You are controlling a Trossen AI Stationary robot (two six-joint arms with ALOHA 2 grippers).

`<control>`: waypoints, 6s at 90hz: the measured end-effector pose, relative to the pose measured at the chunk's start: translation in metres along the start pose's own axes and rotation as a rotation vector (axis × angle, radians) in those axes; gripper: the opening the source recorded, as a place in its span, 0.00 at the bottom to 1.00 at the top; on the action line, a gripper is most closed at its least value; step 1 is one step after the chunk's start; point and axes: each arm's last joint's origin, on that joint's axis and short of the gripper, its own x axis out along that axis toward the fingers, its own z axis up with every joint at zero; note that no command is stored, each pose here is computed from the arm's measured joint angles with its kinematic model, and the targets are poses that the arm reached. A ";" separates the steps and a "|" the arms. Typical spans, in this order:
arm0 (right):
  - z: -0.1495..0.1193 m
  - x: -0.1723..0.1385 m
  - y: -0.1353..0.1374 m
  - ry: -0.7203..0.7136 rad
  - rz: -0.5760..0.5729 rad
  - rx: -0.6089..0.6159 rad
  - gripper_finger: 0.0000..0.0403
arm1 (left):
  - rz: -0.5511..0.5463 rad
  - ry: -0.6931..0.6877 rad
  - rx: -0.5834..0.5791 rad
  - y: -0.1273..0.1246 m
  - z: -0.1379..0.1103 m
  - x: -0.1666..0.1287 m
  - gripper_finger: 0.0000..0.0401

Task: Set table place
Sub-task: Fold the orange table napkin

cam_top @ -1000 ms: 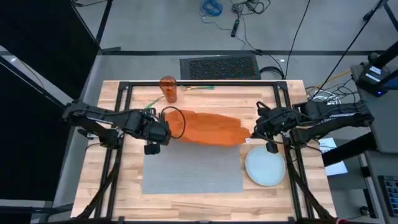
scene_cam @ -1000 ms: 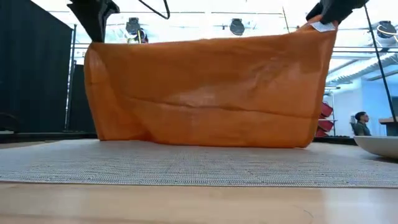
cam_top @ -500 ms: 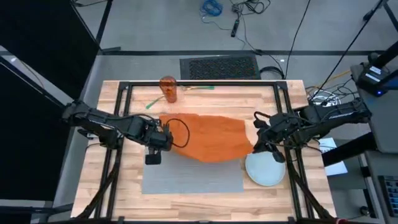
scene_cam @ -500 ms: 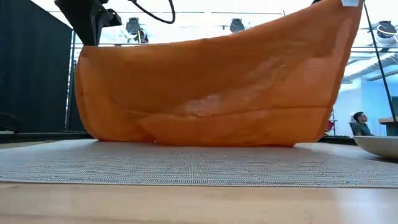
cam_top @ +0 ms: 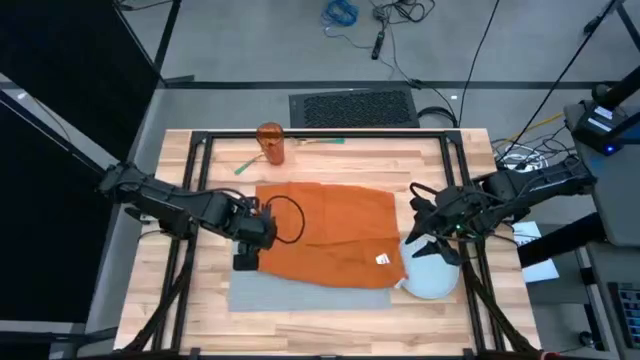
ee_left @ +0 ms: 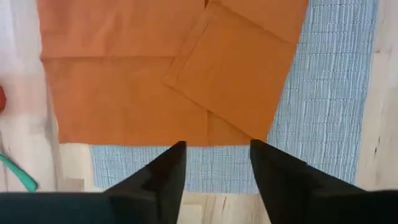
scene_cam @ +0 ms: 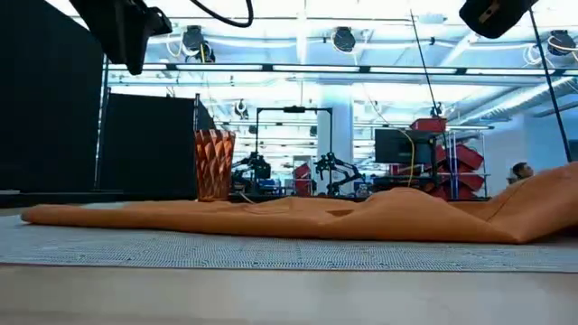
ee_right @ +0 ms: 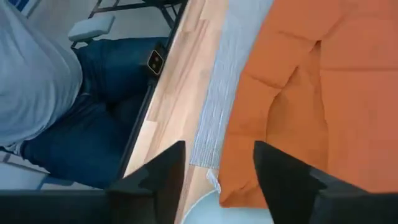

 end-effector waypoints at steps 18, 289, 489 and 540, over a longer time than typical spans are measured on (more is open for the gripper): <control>-0.010 0.014 -0.007 0.040 -0.036 0.061 0.48 | -0.014 -0.049 0.016 -0.002 0.003 0.011 0.44; -0.030 0.081 -0.024 0.029 0.035 -0.060 0.41 | -0.382 -0.166 -0.200 0.107 0.019 0.163 0.27; -0.027 0.081 -0.022 -0.004 0.044 -0.105 0.41 | -0.666 -0.162 -0.175 0.078 0.033 0.181 0.27; -0.027 0.081 -0.022 -0.004 0.044 -0.105 0.41 | -0.671 -0.163 -0.128 0.064 0.034 0.180 0.05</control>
